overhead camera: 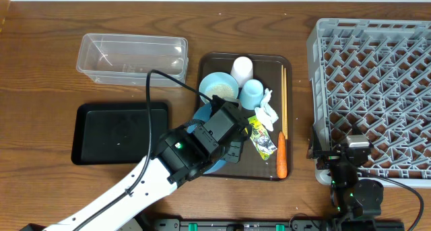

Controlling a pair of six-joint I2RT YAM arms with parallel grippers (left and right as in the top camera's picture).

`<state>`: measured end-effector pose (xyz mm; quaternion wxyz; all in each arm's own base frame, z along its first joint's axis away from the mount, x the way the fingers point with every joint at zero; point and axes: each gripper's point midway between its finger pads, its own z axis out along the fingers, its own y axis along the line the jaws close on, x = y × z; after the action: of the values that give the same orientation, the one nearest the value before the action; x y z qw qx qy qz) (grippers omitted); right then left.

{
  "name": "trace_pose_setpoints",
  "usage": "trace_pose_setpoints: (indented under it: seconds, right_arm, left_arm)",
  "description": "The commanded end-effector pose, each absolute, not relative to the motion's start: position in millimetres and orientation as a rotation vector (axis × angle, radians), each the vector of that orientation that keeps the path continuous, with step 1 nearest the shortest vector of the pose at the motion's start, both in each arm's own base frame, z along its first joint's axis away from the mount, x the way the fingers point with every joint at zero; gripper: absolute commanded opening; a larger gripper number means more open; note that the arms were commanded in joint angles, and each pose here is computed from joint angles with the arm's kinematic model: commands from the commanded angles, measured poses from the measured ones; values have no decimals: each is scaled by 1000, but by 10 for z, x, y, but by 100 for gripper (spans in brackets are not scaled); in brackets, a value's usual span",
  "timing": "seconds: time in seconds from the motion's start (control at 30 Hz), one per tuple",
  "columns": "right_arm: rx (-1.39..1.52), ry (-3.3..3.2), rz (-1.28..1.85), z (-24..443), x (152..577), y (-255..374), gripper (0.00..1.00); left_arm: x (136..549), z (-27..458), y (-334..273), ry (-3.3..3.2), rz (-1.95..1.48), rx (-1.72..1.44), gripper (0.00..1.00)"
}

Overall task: Sort waste into correct bins and load items into the dishwasher rack
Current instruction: 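Lift the blue plate with the left gripper and carry it left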

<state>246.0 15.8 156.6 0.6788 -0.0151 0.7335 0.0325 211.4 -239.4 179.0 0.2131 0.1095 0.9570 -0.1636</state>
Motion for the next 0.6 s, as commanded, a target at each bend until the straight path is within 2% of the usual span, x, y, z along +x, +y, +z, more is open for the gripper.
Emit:
trace_pose_setpoints:
  seconds: [0.0,0.3,0.57]
  right_arm:
    - [-30,1651,91,1554,2458,181,99]
    - [-30,1651,91,1554,2458,181,99]
    - [-30,1651,91,1554,2458,181,99]
  left_arm:
    - [2200,1825,-2308,2626,-393,299,6]
    - [2253,1892,-2174,2615,-386,258,6]
    - [2355,2135,-1966,2541,-417,174,6]
